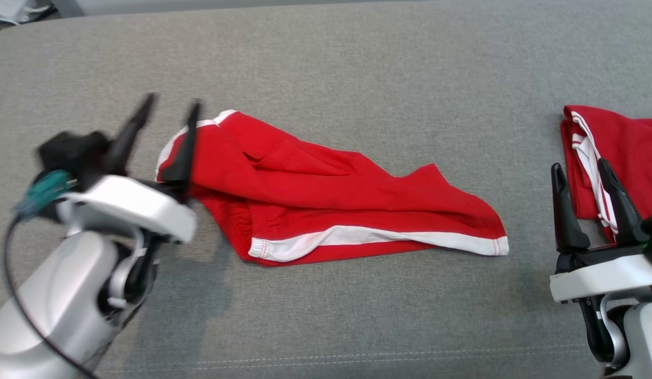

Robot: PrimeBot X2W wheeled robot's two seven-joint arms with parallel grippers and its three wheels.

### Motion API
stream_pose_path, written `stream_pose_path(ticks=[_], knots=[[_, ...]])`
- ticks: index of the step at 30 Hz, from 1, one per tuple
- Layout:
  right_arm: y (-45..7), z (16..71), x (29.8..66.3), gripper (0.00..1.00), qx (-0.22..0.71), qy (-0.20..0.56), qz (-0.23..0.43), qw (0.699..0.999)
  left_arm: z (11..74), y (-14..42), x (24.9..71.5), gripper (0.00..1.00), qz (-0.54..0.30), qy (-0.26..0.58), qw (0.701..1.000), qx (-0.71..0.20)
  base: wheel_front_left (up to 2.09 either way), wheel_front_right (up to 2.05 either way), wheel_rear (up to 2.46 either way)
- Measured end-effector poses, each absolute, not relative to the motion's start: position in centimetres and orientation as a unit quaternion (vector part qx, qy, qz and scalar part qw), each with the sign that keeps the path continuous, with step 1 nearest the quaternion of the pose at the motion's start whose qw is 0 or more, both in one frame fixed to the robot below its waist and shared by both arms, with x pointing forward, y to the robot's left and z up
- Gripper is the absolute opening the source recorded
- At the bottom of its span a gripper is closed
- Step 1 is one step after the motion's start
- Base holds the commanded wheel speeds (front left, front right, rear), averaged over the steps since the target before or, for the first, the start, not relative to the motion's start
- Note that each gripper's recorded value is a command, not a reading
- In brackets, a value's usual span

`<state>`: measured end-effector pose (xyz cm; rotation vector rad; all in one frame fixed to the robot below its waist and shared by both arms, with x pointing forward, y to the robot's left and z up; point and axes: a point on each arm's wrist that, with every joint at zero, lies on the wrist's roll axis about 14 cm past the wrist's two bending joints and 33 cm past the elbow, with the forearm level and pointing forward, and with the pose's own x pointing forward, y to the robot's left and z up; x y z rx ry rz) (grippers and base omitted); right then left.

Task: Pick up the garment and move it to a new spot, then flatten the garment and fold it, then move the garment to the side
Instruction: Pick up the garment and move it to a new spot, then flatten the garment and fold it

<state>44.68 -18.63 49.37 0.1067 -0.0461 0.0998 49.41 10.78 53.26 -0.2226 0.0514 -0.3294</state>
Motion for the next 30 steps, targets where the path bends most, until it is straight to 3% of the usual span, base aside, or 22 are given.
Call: stream_pose_path(ticks=[6,13,20,30], knots=[[-17.9,50.0,44.3,1.00,0.045,-0.028,0.065,0.996,54.1,19.4,47.1,1.00,-0.028,-0.013,0.994,-0.103,0.00,0.00,0.00],[-17.3,50.2,43.3,1.00,0.049,-0.025,0.070,0.996,54.3,25.1,43.3,1.00,0.070,-0.040,0.990,-0.117,0.00,0.00,0.00],[-16.9,49.1,41.2,1.00,0.060,-0.005,0.067,0.996,52.8,23.6,39.0,1.00,0.058,-0.043,0.993,-0.093,0.00,0.00,0.00],[-17.0,48.1,38.3,1.00,0.058,0.018,0.055,0.997,51.5,19.7,36.5,1.00,-0.006,-0.023,0.997,-0.076,0.00,0.00,0.00]])
